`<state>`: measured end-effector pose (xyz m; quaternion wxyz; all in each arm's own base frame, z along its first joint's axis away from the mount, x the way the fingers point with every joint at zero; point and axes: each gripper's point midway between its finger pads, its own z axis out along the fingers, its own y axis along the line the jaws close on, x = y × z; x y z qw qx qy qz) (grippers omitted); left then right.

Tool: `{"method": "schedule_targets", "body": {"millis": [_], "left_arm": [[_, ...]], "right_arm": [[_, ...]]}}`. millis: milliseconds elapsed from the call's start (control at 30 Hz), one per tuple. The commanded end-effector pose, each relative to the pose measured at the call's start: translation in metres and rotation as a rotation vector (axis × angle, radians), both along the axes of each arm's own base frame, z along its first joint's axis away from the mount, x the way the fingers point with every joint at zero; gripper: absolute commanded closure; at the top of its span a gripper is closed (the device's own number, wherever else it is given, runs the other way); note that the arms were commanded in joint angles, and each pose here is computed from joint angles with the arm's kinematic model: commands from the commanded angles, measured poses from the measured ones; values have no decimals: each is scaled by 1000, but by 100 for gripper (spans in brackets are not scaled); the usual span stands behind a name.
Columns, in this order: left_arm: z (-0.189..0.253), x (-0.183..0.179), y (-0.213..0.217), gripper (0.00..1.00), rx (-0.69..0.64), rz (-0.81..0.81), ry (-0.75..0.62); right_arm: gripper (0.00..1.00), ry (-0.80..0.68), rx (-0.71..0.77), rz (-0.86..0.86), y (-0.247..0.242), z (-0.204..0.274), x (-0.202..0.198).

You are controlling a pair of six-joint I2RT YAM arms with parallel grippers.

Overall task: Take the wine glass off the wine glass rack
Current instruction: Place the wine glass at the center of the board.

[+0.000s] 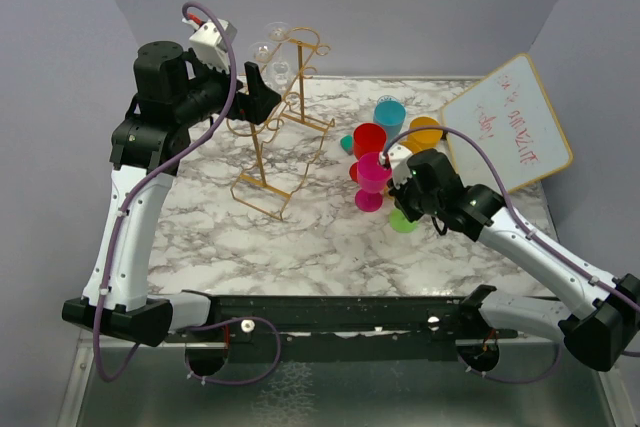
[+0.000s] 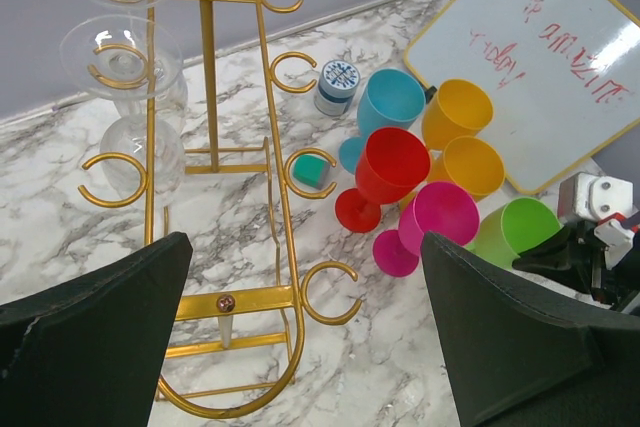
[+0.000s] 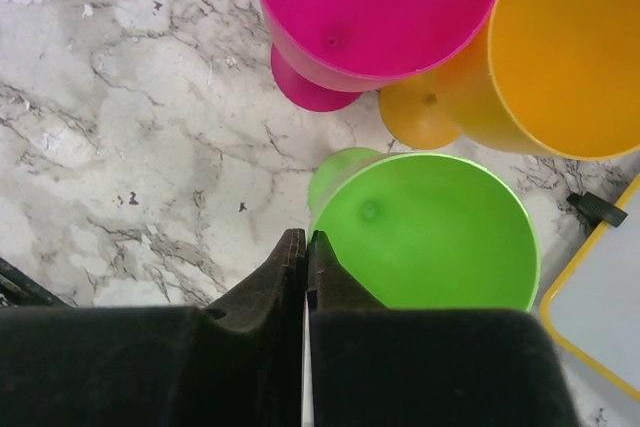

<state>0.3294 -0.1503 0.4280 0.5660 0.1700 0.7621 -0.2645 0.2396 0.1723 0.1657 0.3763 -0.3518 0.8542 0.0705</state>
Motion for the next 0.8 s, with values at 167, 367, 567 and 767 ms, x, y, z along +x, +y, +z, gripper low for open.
{"method": "schedule_targets", "body": {"millis": [167,367,567,767], "left_arm": [[8,-7,5,1,14,-1,-37],[8,-6,7,1,19,9,-38],[8,7,12,1,37,35,-41],[16,43,33,1,36,88,-46]], "right_arm": [[64,-88,67,-85,2,26,15],[48,-118,72,-104,-3,48,16],[37,-153,172,-56,8,86,11],[33,-109,285,-75,30,111,15]]}}
